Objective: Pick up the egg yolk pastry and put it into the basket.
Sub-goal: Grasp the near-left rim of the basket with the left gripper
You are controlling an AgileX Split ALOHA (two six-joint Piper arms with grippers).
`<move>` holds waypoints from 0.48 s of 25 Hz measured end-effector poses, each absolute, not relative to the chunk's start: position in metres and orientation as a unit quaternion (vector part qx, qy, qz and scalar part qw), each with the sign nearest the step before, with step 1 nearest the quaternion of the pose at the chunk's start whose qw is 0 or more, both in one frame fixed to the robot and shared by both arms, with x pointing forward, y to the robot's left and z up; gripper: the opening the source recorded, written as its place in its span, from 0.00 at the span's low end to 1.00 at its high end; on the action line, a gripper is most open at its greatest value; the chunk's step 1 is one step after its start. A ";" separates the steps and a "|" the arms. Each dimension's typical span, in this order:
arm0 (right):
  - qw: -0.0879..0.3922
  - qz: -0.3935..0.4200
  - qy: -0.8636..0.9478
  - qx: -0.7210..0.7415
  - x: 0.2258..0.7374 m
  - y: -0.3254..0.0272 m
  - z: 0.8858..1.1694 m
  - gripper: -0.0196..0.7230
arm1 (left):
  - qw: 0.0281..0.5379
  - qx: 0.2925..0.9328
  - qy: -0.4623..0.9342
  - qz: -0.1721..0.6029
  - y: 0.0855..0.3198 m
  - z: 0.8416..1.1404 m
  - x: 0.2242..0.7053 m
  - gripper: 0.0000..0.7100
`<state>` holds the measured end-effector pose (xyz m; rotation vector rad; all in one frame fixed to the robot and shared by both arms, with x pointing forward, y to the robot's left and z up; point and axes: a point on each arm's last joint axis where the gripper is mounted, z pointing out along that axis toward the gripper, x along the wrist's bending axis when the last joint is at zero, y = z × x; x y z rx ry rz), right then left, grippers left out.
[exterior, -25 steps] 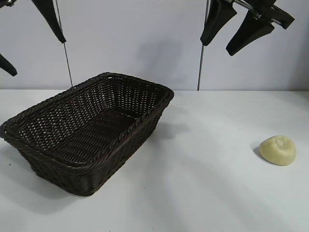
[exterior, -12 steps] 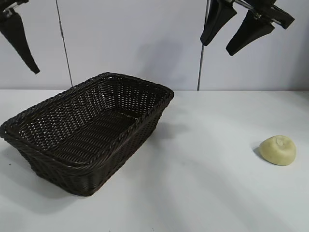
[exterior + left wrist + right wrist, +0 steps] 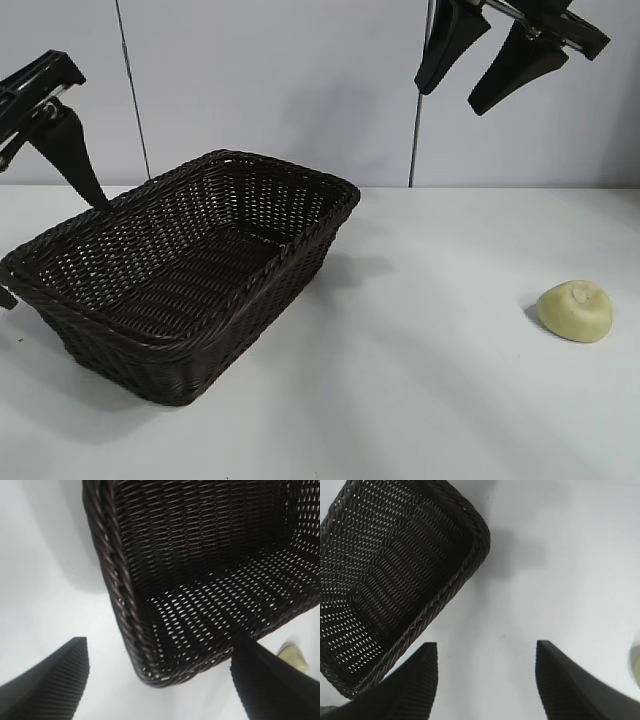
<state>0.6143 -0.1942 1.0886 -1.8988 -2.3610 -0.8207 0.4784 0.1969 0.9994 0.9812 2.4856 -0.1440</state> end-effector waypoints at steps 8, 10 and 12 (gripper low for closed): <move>0.001 -0.261 -0.752 -0.605 0.614 -0.194 1.089 0.60 | 0.215 0.365 0.905 -0.036 0.193 0.972 0.495 0.80; 0.001 -0.261 -0.752 -0.605 0.614 -0.194 1.089 0.60 | 0.215 0.365 0.905 -0.033 0.192 0.964 0.499 0.80; 0.001 -0.261 -0.752 -0.605 0.614 -0.194 1.089 0.60 | 0.212 0.364 0.906 -0.031 0.191 0.956 0.504 0.80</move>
